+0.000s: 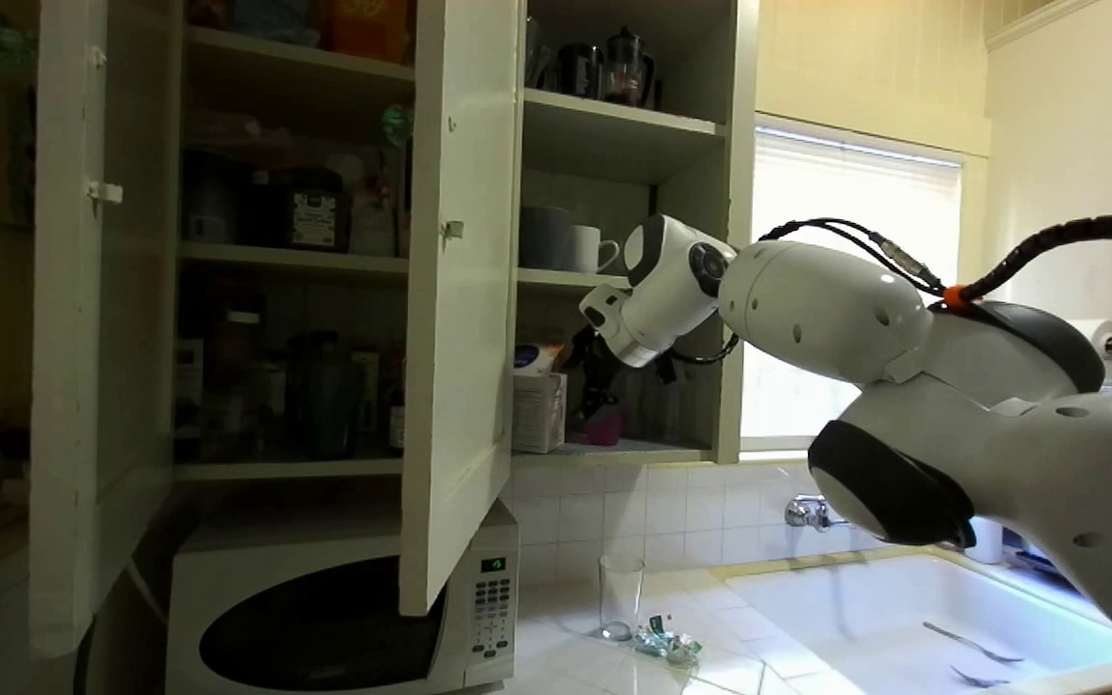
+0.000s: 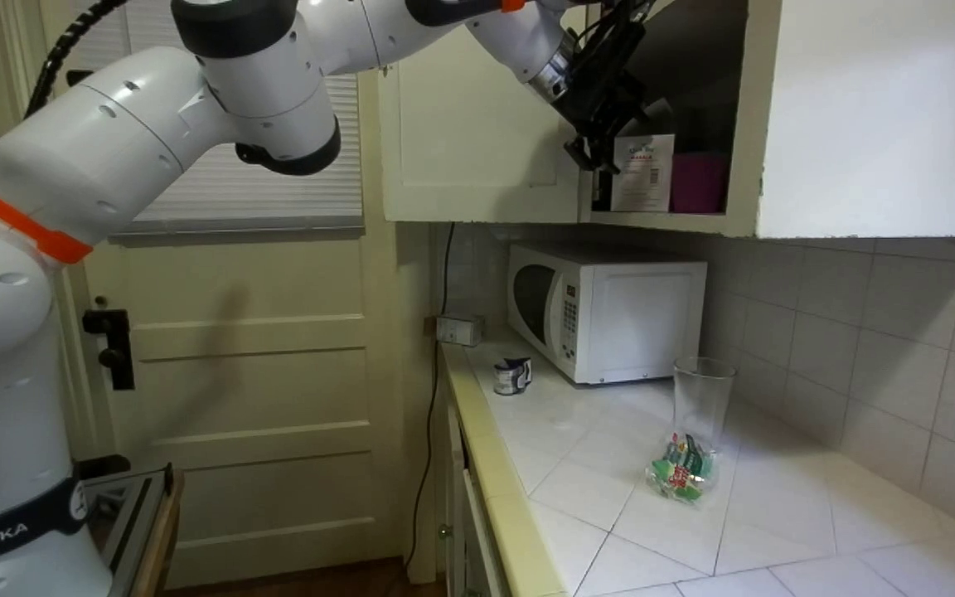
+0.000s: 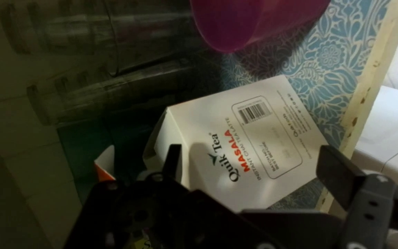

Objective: Put the red cup in the cupboard

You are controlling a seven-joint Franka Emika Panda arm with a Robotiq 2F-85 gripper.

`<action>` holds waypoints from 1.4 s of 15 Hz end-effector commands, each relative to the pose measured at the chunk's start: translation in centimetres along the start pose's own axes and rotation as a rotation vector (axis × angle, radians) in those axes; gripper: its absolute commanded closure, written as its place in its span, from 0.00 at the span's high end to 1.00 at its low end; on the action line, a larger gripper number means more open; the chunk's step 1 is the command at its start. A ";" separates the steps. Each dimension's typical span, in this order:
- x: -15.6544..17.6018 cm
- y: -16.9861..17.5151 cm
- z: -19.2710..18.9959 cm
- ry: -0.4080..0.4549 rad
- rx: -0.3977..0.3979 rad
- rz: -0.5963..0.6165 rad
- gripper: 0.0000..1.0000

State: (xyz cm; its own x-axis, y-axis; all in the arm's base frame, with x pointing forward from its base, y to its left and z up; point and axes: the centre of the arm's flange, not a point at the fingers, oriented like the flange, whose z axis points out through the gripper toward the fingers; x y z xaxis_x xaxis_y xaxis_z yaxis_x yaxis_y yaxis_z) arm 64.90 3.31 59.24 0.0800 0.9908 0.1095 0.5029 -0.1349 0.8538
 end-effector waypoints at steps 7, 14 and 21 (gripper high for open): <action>2.5 5.1 4.3 0.076 -0.019 -0.068 1.00; 2.7 4.1 5.5 0.141 0.000 -0.081 0.74; 1.9 2.6 -0.1 0.113 -0.031 -0.107 0.21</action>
State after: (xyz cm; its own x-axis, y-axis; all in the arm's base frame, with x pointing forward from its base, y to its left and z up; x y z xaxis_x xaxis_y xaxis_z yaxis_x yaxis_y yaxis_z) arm 66.17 4.81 58.88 -0.0786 0.9918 0.1011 0.4758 -0.0518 0.8780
